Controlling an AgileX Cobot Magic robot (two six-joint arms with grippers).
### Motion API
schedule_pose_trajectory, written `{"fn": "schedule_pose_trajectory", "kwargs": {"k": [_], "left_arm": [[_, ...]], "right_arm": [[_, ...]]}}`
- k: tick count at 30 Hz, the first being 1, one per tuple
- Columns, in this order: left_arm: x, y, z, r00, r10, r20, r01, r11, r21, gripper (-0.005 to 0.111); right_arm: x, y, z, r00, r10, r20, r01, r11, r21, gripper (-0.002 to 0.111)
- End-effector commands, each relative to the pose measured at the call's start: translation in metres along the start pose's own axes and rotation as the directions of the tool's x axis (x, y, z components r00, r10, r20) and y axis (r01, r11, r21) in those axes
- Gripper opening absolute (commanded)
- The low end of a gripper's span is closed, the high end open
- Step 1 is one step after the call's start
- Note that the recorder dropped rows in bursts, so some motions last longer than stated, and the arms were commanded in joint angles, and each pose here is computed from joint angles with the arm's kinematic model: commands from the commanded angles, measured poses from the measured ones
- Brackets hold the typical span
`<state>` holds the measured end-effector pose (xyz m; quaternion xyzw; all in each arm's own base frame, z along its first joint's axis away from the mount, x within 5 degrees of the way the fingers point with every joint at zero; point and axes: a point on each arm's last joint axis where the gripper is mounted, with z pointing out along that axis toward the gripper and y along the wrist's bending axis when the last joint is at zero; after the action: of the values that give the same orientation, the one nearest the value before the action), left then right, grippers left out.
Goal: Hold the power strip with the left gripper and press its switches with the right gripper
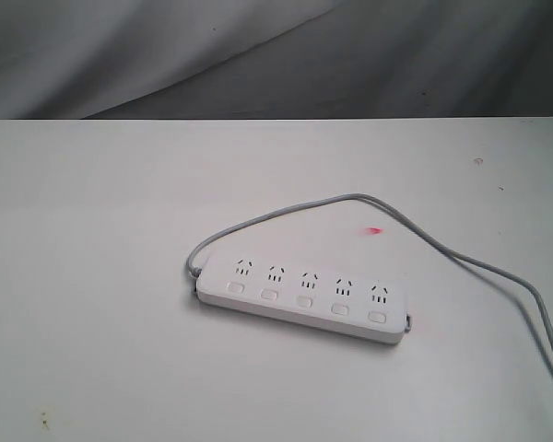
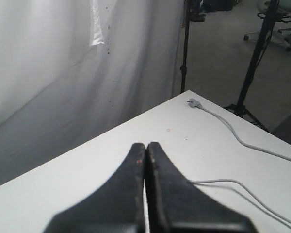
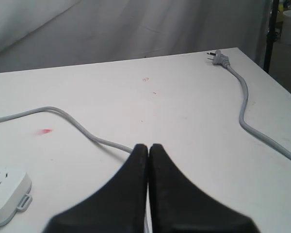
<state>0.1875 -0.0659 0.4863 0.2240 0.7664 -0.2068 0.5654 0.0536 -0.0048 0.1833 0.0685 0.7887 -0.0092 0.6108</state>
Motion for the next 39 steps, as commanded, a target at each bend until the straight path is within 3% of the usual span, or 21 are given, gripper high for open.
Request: {"fn": "schedule_pose_trajectory", "kwargs": {"k": [1,5,12,21,26,39], "left_arm": [[-0.006,0.004,-0.020,0.992,-0.092,0.085,0.104,0.983,-0.151,0.001],[-0.004,0.011,-0.036,0.970,-0.123,0.208,0.181,0.941,-0.285,0.001],[0.022,0.011,-0.054,0.975,0.018,0.220,0.077,0.908,-0.413,0.001],[0.092,0.006,-0.056,0.972,0.020,0.234,0.086,0.896,-0.435,0.001],[0.131,0.003,-0.057,0.971,-0.031,0.238,0.134,0.891,-0.433,0.001],[0.221,-0.002,-0.067,0.956,-0.161,0.246,0.266,0.831,-0.489,0.001]], "right_arm": [[0.001,0.000,0.000,1.000,-0.012,0.002,0.012,1.000,0.001,0.000],[0.001,0.000,0.000,1.000,-0.012,0.002,0.012,1.000,0.001,0.000],[0.001,0.000,0.000,1.000,-0.012,0.002,0.012,1.000,0.001,0.000],[0.001,0.000,0.000,1.000,-0.012,0.002,0.012,1.000,0.001,0.000],[0.001,0.000,0.000,1.000,-0.012,0.002,0.012,1.000,0.001,0.000],[0.001,0.000,0.000,1.000,-0.012,0.002,0.012,1.000,0.001,0.000]]}}
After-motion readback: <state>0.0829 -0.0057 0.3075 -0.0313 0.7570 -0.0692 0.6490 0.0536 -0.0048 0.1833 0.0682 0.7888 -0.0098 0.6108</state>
